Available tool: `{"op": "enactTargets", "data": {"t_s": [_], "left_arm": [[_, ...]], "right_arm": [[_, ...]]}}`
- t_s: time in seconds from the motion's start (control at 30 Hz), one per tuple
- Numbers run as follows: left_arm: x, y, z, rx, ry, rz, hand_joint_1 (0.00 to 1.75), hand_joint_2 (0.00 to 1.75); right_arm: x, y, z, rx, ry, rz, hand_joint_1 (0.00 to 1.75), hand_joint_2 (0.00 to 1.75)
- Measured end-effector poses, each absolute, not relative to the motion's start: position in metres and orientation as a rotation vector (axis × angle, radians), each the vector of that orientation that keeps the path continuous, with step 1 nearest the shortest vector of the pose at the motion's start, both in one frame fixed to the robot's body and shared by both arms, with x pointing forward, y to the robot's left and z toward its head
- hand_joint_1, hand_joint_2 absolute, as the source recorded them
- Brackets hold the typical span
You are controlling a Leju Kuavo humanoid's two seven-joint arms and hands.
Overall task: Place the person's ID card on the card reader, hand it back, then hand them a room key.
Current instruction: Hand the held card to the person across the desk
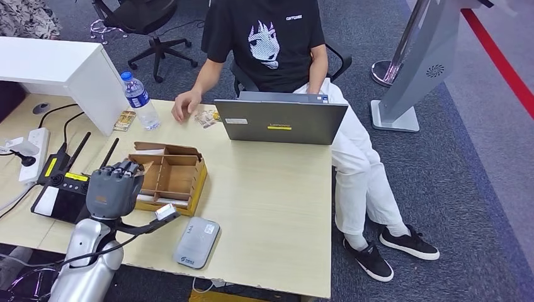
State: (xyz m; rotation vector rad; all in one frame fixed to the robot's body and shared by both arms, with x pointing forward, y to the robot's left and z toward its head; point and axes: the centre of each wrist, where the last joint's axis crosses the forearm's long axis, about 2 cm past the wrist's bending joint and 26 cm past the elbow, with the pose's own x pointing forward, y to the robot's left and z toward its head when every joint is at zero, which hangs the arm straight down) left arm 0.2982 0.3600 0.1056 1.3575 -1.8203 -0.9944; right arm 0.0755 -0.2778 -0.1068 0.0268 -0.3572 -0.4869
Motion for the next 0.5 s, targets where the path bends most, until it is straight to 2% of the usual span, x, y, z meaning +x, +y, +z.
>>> {"op": "enactTargets", "data": {"t_s": [0.23,0.5], "left_arm": [[0.360,0.357,0.168,1.455,-1.850,-0.935,1.75,1.75],[0.385,0.356,0.179,1.474,-1.842,-0.938,1.75,1.75]], "right_arm": [[0.085,-0.276,-0.105,0.037,-0.360,-0.462,0.00,1.75],[0.089,-0.274,-0.104,0.041,-0.360,-0.455,0.00,1.75]]}}
